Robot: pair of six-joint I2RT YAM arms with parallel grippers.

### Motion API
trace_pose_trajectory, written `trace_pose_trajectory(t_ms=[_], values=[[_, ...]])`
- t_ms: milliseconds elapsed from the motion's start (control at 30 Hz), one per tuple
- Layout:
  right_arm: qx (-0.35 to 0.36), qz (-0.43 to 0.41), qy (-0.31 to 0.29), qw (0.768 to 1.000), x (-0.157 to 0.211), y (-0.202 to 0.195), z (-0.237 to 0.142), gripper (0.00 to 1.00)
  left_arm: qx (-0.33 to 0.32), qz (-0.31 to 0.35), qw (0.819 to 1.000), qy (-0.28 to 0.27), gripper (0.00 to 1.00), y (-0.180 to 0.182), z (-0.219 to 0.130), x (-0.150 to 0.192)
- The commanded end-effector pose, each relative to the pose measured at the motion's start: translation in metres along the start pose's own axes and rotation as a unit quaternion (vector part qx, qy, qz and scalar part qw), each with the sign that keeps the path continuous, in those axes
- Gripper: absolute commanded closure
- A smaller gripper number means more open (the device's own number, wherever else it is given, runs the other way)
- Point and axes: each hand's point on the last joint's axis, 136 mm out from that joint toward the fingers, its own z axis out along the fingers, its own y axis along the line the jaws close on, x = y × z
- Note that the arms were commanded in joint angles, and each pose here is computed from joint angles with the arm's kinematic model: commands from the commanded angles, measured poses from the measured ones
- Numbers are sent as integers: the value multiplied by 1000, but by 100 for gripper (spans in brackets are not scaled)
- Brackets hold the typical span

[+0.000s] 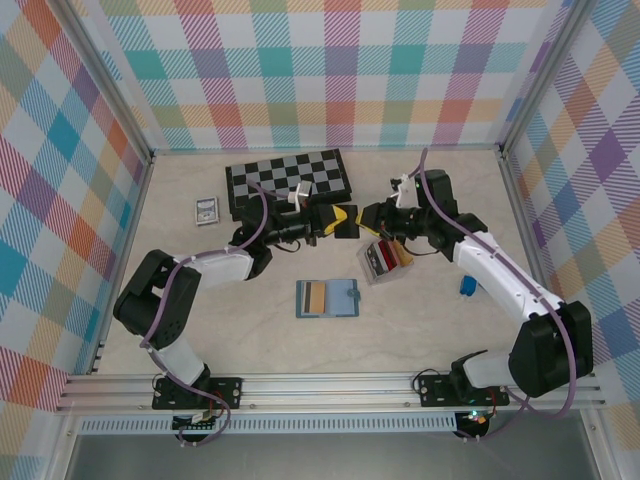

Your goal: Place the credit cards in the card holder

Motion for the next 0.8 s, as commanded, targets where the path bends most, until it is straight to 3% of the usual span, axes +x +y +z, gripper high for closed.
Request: trace_pose_trajectory(t_ms=[0, 300, 500, 767], values=[[-37, -5, 16, 999, 5, 12, -1, 73, 31, 26, 999, -9, 100, -24, -1, 0], [-73, -4, 71, 995, 15, 19, 17, 69, 33, 15, 999, -18, 100, -22, 0, -2], [12, 9, 51, 999, 15, -15, 16, 79, 53, 8, 998, -20, 91, -31, -1, -3], [51, 42, 30, 997, 10, -37, 13, 77, 65, 9, 998, -10, 83, -37, -3, 2]])
